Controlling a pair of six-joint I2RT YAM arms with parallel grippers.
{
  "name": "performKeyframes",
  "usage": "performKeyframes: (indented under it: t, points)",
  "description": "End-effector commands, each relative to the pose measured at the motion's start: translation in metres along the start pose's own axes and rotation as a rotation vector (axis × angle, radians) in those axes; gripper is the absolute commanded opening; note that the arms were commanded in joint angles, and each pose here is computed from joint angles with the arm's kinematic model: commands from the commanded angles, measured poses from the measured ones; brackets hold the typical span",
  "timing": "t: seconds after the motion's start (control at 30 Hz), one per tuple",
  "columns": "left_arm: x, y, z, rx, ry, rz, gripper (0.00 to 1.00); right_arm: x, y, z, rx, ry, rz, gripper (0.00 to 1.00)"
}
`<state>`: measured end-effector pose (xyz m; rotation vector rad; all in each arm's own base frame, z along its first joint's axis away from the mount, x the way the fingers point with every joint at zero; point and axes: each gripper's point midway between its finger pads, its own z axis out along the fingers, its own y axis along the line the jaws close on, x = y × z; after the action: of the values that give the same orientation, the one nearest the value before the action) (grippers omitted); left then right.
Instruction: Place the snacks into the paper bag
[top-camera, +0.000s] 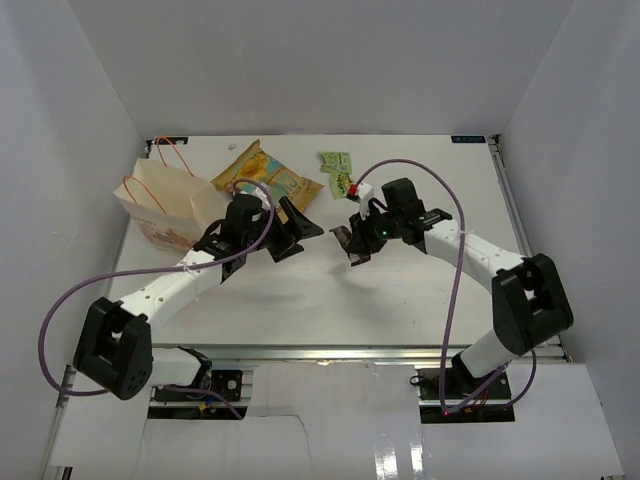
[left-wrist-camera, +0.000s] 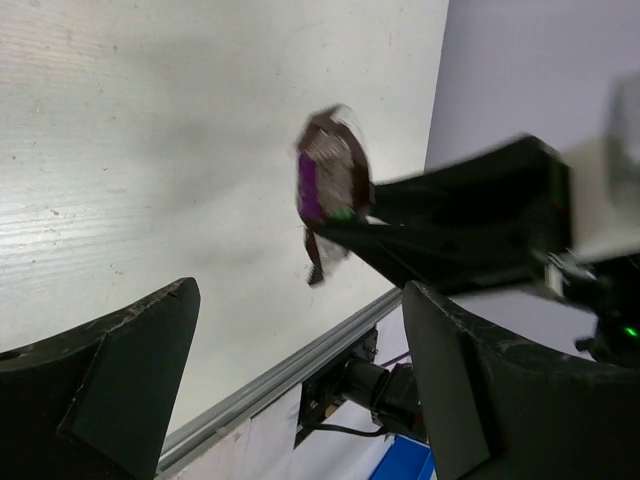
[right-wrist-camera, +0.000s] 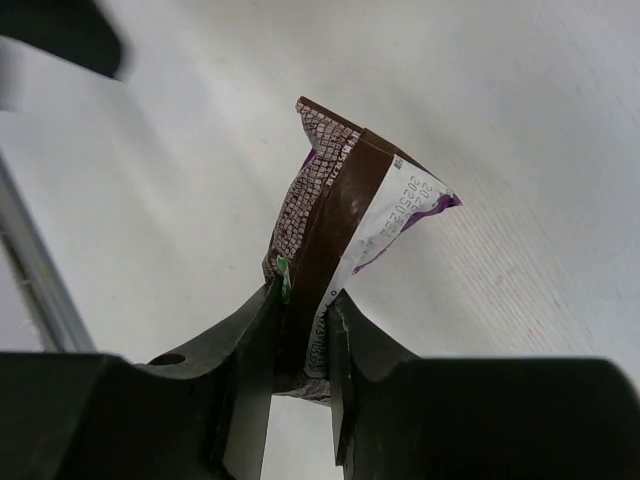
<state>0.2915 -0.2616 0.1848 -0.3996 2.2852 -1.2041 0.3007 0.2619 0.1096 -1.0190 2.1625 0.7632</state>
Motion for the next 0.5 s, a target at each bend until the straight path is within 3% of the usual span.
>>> performKeyframes:
  t: [0.0, 0.33, 0.47]
  points:
    - [-0.005, -0.014, 0.016, 0.046, -0.029, -0.015, 0.93, -0.026, 0.046, -0.017, -0.230, -0.145, -0.166, 0.29]
    - [0.019, -0.035, 0.051, 0.085, 0.067, 0.013, 0.93, -0.037, 0.067, -0.025, -0.335, -0.188, -0.173, 0.31]
    - [0.026, -0.031, 0.053, 0.087, 0.087, -0.008, 0.71, -0.045, 0.065, -0.025, -0.334, -0.204, -0.179, 0.32]
